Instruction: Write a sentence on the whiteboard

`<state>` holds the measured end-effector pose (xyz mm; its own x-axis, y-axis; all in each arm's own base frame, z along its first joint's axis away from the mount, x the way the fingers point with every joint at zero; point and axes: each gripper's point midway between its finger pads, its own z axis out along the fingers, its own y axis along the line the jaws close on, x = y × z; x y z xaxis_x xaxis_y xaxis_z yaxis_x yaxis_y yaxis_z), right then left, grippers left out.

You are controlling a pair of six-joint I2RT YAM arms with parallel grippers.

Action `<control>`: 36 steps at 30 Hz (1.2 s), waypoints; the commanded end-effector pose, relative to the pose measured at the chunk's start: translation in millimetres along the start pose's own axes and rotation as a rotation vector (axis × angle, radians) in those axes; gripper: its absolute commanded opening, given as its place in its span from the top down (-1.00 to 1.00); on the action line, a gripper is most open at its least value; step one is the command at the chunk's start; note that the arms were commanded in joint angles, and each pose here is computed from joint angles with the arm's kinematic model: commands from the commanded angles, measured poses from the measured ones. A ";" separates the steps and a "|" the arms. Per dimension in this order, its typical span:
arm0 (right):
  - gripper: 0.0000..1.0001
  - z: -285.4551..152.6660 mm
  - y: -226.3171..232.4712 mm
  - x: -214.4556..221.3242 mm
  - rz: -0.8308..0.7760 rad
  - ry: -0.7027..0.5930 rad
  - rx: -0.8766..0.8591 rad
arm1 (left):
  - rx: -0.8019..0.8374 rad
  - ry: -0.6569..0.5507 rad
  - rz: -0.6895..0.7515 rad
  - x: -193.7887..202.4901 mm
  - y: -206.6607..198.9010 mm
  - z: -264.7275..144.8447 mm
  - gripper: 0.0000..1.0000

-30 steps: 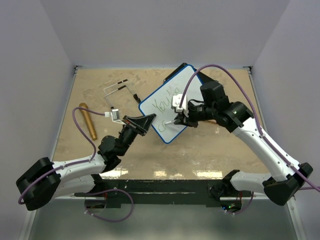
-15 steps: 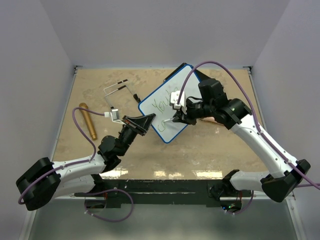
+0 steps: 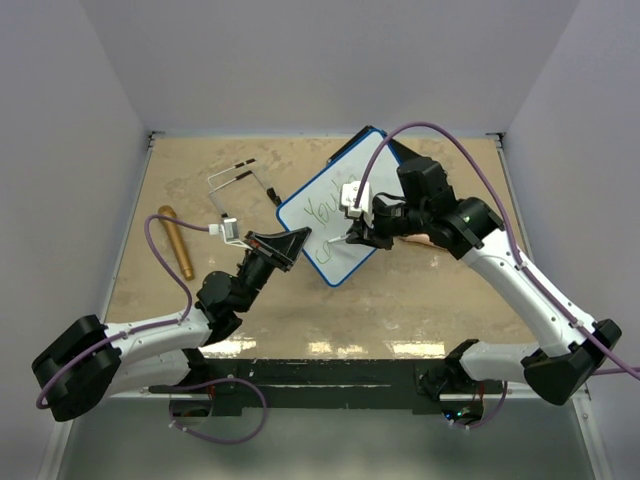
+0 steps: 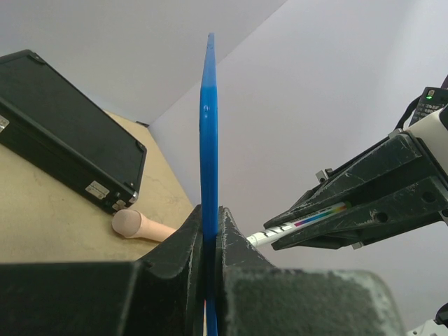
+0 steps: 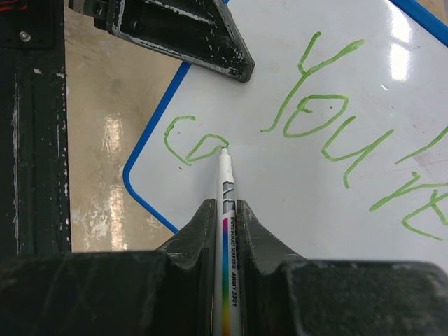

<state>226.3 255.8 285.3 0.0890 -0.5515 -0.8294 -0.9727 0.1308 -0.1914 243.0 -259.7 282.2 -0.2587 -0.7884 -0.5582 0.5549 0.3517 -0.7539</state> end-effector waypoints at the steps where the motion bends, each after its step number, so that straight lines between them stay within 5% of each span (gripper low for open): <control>1: 1.00 -7.0 -5.4 -0.4 -0.016 0.000 0.048 | 0.247 -0.212 -0.106 -65.4 -71.6 -4.7 1.00; 15: 1.00 -9.7 4.6 19.1 -0.009 0.051 0.036 | 0.241 -0.225 -0.096 -71.0 -69.6 -6.2 1.00; 26: 1.00 -41.7 17.2 -36.6 -0.091 -0.101 -0.031 | 0.226 -0.203 -0.092 -66.0 -64.7 -9.9 1.00; 36: 1.00 -51.0 15.5 -28.3 -0.082 -0.138 -0.005 | 0.216 -0.165 -0.110 -57.3 -54.6 -24.6 1.00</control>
<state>203.3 231.2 328.9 0.1701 -0.4740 -0.8639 -0.9621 0.1099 -0.2497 227.3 -239.4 297.8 -0.2331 -0.8184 -0.5252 0.5983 0.3051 -0.7409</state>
